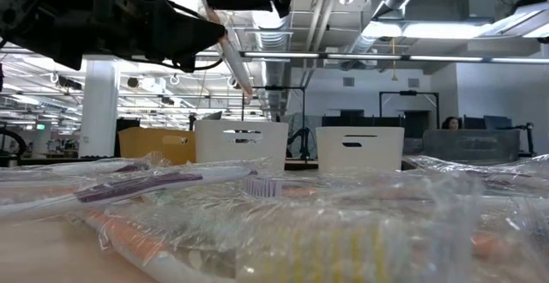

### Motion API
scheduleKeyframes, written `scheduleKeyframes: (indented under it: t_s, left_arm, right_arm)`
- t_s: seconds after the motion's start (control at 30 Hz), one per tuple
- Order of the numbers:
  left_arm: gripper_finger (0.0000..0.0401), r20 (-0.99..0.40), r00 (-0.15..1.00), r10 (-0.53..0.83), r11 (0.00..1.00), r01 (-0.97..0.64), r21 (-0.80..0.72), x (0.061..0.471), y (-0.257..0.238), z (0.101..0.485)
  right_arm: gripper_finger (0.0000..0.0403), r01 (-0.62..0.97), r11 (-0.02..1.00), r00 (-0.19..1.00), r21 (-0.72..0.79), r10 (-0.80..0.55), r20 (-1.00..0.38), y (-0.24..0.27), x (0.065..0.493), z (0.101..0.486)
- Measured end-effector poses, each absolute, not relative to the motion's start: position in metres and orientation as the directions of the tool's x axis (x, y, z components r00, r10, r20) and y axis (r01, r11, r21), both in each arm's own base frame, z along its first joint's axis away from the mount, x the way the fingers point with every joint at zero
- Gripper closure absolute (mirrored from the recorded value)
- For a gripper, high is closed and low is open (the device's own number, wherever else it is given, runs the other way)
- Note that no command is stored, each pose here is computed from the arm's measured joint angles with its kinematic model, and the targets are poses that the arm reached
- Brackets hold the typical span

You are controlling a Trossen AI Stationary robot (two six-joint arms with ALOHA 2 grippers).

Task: Pick & Place Toothbrushes
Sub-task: Put the orange toothbrush into the orange bin

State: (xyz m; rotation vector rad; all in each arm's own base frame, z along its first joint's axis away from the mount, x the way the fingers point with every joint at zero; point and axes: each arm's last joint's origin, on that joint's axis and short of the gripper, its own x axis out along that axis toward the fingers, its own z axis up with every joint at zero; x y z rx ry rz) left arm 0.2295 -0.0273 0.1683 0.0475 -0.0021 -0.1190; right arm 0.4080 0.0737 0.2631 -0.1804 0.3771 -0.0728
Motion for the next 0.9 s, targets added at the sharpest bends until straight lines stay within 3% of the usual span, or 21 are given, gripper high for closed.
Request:
scheduleKeyframes:
  t_s: [0.13, 0.33, 0.47, 0.6, 0.9]
  left_arm:
    - [0.0391, -0.008, 0.993, -0.119, 0.992, 0.119, 0.047, 0.228, -0.027, 0.167]
    - [0.0393, -0.052, 0.992, -0.118, 0.992, 0.121, 0.047, 0.227, -0.027, 0.163]
    - [0.0394, -0.082, 0.991, -0.103, 0.991, 0.109, 0.071, 0.224, -0.026, 0.166]
    - [0.0394, -0.102, 0.994, -0.033, 0.995, 0.042, 0.087, 0.216, -0.023, 0.176]
    - [0.0394, -0.339, 0.914, 0.221, 0.948, -0.119, 0.296, 0.201, -0.014, 0.224]
  right_arm:
    - [0.0312, 0.039, 0.98, 0.922, -0.196, -0.111, -0.37, 0.078, 0.407, 0.262]
    - [0.0277, 0.218, 0.924, 0.836, -0.314, -0.343, -0.429, 0.084, 0.39, 0.261]
    - [0.0265, 0.275, 0.895, 0.795, -0.352, -0.418, -0.44, 0.1, 0.371, 0.27]
    - [0.0259, 0.294, 0.892, 0.77, -0.343, -0.434, -0.467, 0.115, 0.351, 0.277]
    - [0.0259, 0.357, 0.851, 0.717, -0.385, -0.514, -0.471, 0.134, 0.322, 0.28]
